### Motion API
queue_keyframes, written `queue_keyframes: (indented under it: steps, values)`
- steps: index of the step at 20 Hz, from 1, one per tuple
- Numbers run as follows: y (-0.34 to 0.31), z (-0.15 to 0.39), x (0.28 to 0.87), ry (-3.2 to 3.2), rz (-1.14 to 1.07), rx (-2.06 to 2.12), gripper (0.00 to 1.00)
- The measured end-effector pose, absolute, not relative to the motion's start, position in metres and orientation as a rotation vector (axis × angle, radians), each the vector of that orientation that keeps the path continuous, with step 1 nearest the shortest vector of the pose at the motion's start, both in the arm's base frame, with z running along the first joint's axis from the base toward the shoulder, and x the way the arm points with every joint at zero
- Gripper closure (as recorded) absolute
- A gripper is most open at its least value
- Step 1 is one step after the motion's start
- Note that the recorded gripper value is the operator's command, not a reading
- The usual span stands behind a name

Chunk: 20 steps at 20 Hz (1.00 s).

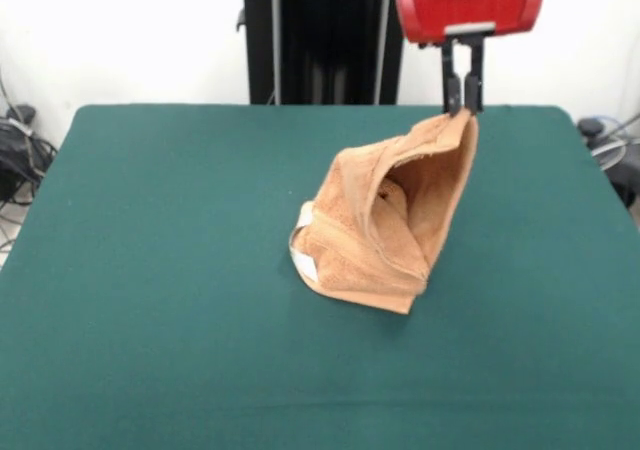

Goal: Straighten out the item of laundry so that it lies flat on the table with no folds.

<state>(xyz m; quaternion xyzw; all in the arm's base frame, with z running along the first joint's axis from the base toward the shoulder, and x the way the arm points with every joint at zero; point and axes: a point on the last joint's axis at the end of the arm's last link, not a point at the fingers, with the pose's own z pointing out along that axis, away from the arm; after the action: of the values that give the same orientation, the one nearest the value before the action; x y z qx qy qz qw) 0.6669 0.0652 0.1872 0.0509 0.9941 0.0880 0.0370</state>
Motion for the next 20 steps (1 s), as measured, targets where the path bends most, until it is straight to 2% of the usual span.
queue_keyframes:
  steps: [20]
  values:
    - [0.071, 0.205, 0.67, 3.046, 0.303, 0.179, 1.0]
